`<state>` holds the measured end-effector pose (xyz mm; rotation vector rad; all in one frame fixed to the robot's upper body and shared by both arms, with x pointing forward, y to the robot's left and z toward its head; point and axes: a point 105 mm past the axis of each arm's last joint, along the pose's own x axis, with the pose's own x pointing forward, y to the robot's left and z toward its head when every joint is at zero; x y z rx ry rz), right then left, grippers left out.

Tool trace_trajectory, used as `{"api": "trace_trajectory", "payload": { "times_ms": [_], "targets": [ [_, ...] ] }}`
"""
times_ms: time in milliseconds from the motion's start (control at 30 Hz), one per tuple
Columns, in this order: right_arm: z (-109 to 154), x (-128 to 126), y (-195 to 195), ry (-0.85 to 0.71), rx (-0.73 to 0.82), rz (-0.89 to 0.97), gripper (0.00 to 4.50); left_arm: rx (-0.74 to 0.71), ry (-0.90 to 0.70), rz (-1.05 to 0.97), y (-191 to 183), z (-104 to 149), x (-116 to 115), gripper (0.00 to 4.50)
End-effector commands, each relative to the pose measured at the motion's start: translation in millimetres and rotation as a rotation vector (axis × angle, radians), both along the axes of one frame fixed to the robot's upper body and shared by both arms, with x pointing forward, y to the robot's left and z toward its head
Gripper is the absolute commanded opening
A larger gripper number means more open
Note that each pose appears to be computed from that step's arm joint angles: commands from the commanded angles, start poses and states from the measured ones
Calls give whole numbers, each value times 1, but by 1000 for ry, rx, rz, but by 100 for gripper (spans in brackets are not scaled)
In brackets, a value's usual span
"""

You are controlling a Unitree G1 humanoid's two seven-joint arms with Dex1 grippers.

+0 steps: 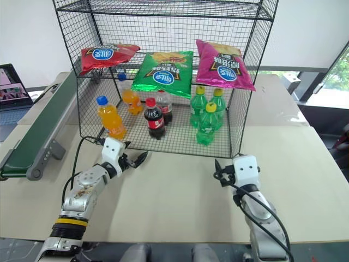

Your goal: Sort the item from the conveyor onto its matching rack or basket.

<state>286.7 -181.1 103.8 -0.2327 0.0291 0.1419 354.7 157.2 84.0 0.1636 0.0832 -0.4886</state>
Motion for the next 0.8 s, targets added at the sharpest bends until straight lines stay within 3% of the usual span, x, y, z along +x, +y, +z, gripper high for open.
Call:
{"api": "trace_trajectory", "payload": {
  "times_ms": [33,200,800],
  "targets": [
    [19,-3,3,-69,-10,39,445,-46,-22,-28,2,15,-4,450],
    [31,-13,18,-92,-11,132,445,-142,-66,-37,14,37,-13,450],
    [47,-9,22,-150,8,151,445,-141,-115,-39,5,50,-17,450]
  ]
}}
